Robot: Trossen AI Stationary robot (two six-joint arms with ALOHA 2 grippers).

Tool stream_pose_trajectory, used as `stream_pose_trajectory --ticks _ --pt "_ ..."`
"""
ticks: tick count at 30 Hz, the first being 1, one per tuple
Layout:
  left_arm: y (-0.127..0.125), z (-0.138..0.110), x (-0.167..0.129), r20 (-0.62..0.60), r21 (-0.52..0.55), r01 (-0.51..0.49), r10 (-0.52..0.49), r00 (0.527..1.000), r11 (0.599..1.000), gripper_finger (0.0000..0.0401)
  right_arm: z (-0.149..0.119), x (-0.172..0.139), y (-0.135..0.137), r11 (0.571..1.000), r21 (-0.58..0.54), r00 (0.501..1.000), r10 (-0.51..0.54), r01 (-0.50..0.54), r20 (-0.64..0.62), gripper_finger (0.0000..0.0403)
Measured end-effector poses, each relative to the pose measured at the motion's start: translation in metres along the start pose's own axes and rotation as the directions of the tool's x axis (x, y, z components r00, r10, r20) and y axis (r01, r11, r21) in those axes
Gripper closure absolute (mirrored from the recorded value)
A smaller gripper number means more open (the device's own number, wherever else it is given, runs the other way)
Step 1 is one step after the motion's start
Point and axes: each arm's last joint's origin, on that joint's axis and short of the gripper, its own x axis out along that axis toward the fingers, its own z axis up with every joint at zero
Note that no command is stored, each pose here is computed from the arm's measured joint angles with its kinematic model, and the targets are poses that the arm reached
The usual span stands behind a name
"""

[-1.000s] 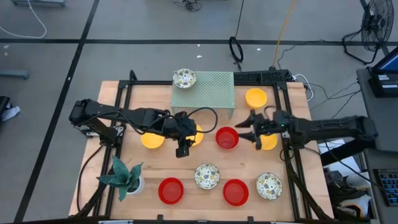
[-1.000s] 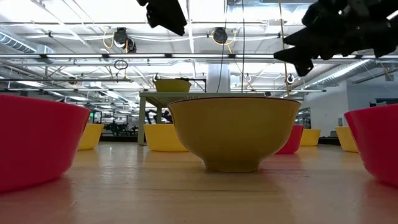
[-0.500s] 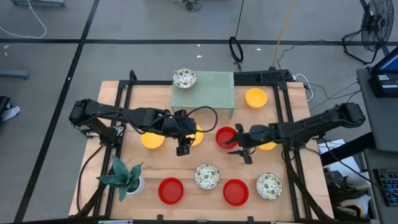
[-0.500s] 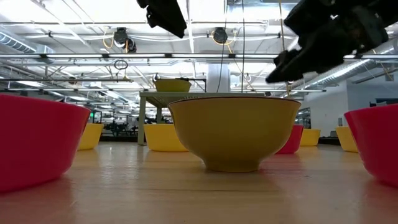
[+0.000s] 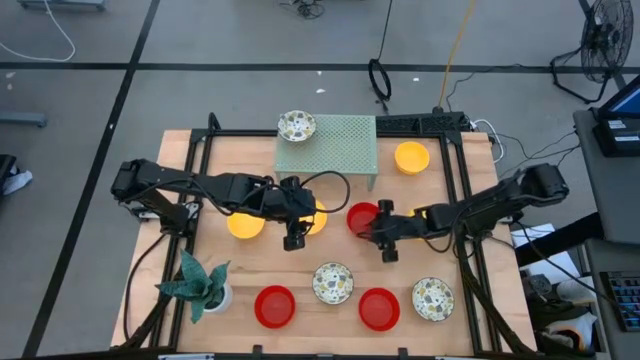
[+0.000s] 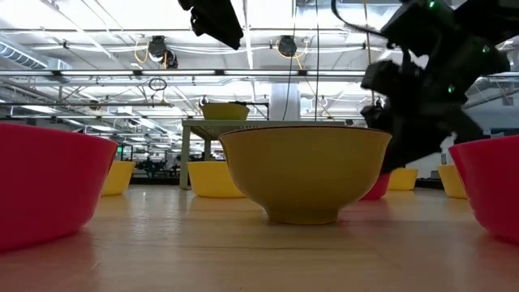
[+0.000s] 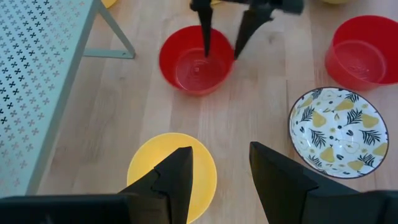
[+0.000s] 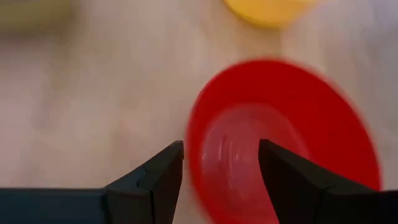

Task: Pick & Place Mini bowls
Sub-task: Put the red bowl on the shelf

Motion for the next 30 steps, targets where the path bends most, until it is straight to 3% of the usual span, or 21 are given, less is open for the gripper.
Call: stream_pose_trajectory --ticks 11,15,21,25,30 --pt "0.0 0.0 0.0 0.001 0.0 0.0 0.0 1.0 1.0 0.0238 -0.01 0.017 0.004 0.999 0.027 0.997 -0.016 0.018 -0.078 0.022" --pt "0.0 0.0 0.0 0.001 -0.001 0.0 0.0 1.0 1.0 0.0238 -0.009 0.015 0.004 0.999 0.033 0.997 -0.016 0.018 -0.07 0.0271" --pt "0.0 0.0 0.0 0.001 -0.01 0.0 0.0 1.0 1.0 0.0238 -0.004 0.008 0.003 0.996 0.085 1.0 -0.008 0.011 -0.029 0.0389" --pt "0.0 0.0 0.0 0.001 -0.024 0.001 -0.001 1.0 1.0 0.0238 0.011 -0.005 0.004 0.989 0.136 0.993 0.041 -0.056 0.11 0.0394" --pt "0.0 0.001 0.0 0.008 -0.02 -0.017 0.017 1.0 1.0 0.0238 0.039 -0.035 0.003 0.97 0.155 0.921 0.121 -0.19 0.371 0.0399"
